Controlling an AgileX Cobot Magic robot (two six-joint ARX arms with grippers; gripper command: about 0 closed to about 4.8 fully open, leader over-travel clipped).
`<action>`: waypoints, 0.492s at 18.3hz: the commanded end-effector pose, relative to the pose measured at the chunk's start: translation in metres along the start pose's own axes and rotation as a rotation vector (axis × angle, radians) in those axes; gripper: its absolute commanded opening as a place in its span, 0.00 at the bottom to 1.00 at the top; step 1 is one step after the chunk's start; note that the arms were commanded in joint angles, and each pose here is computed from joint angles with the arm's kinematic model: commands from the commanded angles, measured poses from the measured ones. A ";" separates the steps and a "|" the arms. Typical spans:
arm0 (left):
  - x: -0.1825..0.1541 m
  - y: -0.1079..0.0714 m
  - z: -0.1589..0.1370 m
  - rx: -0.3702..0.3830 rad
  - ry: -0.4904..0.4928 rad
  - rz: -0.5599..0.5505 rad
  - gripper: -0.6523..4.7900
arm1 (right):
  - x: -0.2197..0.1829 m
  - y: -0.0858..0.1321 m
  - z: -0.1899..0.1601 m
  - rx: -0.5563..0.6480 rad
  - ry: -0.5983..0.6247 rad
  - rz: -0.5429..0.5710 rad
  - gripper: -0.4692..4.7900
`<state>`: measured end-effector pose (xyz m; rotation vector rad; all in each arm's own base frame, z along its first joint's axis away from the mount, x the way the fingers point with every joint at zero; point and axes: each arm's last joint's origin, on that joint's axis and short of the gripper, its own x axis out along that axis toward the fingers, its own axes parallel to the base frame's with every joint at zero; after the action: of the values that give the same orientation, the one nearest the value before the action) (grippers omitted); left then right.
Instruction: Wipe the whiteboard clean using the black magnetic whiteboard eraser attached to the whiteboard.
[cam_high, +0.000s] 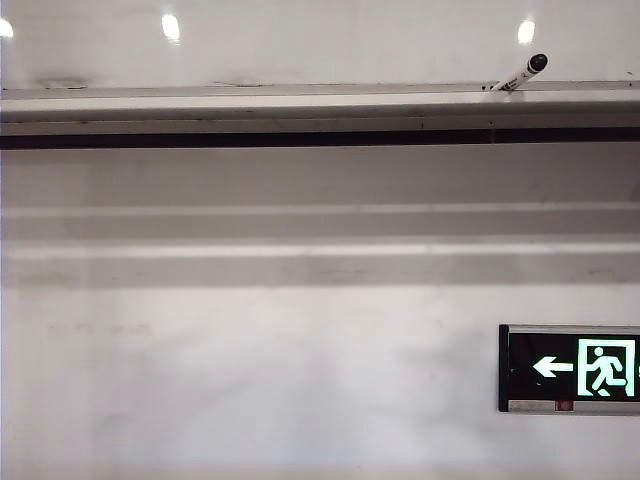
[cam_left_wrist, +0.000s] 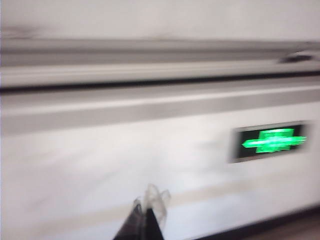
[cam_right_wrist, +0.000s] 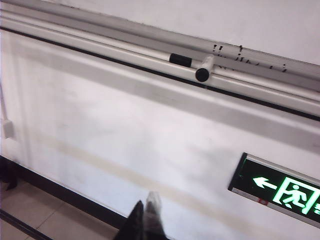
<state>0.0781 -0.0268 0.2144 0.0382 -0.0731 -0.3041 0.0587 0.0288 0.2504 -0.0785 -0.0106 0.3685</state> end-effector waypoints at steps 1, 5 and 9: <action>0.003 0.008 -0.014 0.006 0.033 0.098 0.11 | 0.000 0.000 0.002 0.006 -0.016 -0.002 0.08; 0.009 0.015 -0.031 0.013 -0.021 0.183 0.11 | 0.000 0.000 0.002 0.006 -0.016 -0.002 0.08; 0.010 0.017 -0.043 0.016 0.002 0.215 0.11 | 0.000 0.000 0.002 0.006 -0.016 -0.002 0.08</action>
<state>0.0962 -0.0141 0.1721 0.0439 -0.0743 -0.1068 0.0588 0.0288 0.2503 -0.0787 -0.0098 0.3677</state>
